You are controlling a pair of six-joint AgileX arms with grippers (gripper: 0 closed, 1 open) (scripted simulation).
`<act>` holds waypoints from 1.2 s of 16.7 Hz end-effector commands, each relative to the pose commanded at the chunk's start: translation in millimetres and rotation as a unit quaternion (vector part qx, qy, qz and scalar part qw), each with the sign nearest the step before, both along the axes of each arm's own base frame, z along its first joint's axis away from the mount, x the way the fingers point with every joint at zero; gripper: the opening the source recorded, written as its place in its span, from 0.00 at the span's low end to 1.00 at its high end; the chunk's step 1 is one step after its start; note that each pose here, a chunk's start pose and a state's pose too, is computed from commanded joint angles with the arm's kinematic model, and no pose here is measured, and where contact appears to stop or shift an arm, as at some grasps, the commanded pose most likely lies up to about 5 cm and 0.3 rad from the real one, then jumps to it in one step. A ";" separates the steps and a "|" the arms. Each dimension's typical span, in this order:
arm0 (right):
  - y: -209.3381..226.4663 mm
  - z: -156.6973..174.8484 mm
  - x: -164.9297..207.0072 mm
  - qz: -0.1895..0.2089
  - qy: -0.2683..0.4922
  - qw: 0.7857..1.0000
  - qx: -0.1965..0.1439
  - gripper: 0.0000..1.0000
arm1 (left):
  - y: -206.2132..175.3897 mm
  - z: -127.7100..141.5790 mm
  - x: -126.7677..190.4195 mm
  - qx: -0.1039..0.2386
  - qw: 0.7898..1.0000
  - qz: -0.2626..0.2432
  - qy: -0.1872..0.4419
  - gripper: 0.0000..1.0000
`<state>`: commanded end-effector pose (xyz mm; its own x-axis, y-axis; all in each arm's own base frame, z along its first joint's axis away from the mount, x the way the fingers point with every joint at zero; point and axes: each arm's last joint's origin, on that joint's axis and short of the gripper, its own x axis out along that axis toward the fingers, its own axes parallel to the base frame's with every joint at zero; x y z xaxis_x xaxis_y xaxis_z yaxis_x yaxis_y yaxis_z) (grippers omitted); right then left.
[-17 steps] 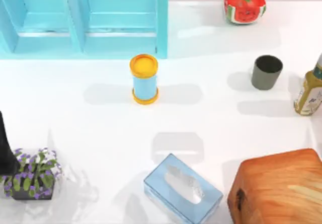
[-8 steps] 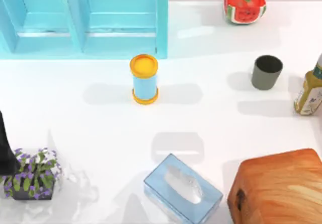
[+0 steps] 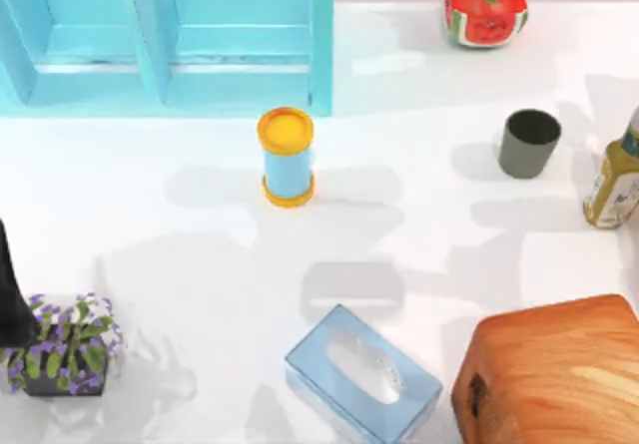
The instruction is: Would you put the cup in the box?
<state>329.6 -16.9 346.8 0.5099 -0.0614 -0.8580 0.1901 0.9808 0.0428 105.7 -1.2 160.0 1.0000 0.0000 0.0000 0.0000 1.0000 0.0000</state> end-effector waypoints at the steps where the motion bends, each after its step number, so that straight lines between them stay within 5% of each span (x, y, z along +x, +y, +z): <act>1: 3.6 -6.1 18.8 0.004 0.028 1.000 0.003 1.00 | 0.0 0.0 0.0 0.000 1.000 0.000 0.000 1.00; 9: 63.9 -77.1 114.3 0.061 0.179 0.982 0.007 1.00 | 0.0 0.0 0.0 0.000 1.000 0.000 0.000 1.00; 20: 97.1 -108.8 132.2 0.091 0.218 0.972 0.001 1.00 | 0.0 0.0 0.0 0.000 1.000 0.000 0.000 1.00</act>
<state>461.8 80.2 238.1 0.0998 -0.0018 -0.9950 0.0147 0.9999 -0.0003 105.7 -1.2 160.0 1.0000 0.0000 0.0000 0.0000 1.0000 0.0000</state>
